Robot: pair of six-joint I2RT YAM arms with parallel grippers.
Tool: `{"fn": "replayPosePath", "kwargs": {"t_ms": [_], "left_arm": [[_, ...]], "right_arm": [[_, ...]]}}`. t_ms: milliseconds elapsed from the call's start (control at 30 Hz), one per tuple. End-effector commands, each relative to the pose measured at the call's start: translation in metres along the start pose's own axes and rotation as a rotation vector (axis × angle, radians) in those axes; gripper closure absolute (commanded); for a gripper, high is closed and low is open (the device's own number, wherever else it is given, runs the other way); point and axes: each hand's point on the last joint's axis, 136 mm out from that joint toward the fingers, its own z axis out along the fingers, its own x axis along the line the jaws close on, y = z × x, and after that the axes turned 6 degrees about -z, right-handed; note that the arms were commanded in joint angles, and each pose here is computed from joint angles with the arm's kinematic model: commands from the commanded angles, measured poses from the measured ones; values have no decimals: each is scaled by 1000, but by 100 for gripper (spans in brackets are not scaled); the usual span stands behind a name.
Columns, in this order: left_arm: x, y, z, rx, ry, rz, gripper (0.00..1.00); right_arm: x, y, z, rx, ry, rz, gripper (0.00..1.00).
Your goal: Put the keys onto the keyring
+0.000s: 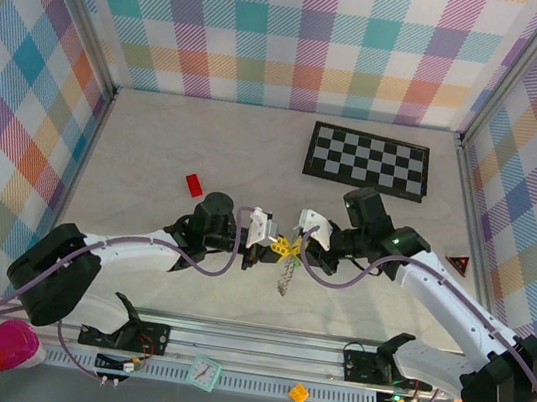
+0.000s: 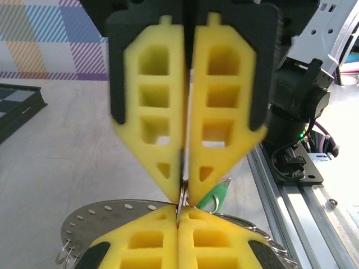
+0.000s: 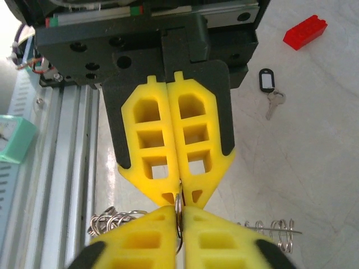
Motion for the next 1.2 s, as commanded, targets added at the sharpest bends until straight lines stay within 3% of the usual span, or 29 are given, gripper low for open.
{"fn": "replayPosePath", "kwargs": {"t_ms": [0, 133, 300, 700, 867, 967, 1067, 1167], "left_arm": [[-8, 17, 0, -67, -42, 53, 100], [1, 12, -1, -24, 18, 56, 82], [8, 3, -1, 69, 49, 68, 80], [7, 9, 1, 59, 33, 58, 82], [5, 9, 0, 51, 24, 58, 100], [3, 10, 1, 38, 13, 47, 100], [3, 10, 1, 25, 14, 36, 100], [3, 11, 1, 17, 18, 34, 100]], "right_arm": [[4, 6, 2, -31, 38, -2, 100], [6, 1, -1, 15, 50, -23, 100], [8, -3, -5, 70, 51, -54, 100], [11, 11, 4, 81, 91, -101, 100], [9, 11, 3, 87, 72, -73, 100], [-2, 10, -7, 67, -8, 2, 72], [-10, 0, -20, 54, -69, 117, 61], [-6, -6, -24, 37, -76, 218, 59]]}}
